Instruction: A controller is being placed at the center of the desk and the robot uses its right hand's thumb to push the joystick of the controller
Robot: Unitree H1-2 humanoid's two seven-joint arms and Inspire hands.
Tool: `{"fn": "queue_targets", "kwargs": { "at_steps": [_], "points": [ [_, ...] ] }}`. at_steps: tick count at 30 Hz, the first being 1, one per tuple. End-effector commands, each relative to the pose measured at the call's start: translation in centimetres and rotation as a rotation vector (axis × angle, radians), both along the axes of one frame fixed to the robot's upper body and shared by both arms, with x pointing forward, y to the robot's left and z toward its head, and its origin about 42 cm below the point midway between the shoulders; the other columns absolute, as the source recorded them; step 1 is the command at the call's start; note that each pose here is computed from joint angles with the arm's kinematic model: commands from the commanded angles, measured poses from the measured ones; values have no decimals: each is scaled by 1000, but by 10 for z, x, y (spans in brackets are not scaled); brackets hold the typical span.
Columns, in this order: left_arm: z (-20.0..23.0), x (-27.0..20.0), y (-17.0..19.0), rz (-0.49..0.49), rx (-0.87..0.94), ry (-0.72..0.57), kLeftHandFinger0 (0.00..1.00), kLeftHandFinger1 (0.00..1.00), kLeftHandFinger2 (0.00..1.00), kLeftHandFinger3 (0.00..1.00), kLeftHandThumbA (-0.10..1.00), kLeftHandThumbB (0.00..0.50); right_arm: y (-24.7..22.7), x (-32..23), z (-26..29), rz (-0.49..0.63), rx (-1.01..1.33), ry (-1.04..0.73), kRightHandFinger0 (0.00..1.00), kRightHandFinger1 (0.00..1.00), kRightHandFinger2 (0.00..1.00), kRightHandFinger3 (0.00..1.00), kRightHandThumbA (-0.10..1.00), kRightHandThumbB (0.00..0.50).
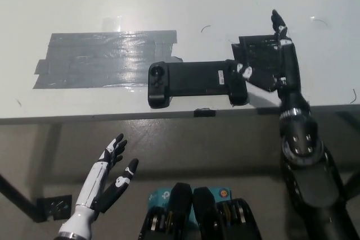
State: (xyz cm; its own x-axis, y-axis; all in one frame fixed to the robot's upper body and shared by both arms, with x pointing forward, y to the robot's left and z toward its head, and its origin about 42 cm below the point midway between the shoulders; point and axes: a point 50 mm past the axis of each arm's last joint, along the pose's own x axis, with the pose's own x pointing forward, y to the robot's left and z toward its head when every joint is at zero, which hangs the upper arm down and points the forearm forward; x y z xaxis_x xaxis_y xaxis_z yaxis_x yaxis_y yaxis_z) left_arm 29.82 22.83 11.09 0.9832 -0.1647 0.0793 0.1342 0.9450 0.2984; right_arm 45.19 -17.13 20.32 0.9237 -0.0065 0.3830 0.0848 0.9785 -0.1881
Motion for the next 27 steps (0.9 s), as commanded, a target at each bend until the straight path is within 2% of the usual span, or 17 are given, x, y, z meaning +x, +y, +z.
{"fn": "queue_targets", "kwargs": {
  "at_steps": [1,4,8,12,16,20,27],
  "points": [
    [16,7,3,-13,14,-57,1000,1000,1000,1000,733,1,10,-61,26,159,-22,-146,1000,1000,1000,1000,1000,263],
    [15,7,4,-13,14,-56,1000,1000,1000,1000,737,3,4,-78,10,174,-32,-113,1000,1000,1000,1000,1000,210],
    [15,8,6,1,14,-57,1000,1000,1000,1000,732,0,-3,-97,-24,198,-53,-30,1000,1000,1000,1000,1000,218],
    [11,5,4,1,16,-50,1000,1000,1000,1000,726,0,-11,-113,-50,205,-87,37,1000,1000,1000,1000,995,186],
    [14,5,5,2,11,-54,1000,1000,1000,1000,727,0,-9,-123,-64,247,-58,93,1000,1000,1000,1000,927,152],
    [14,5,5,-3,16,-63,1000,1000,1000,1000,722,0,-6,-126,-65,261,-69,98,1000,1000,1000,1000,934,132],
    [20,10,5,-5,21,-75,1000,1000,1000,1000,721,0,-3,-119,-60,275,-100,95,1000,1000,1000,1000,920,126]
  ]
}}
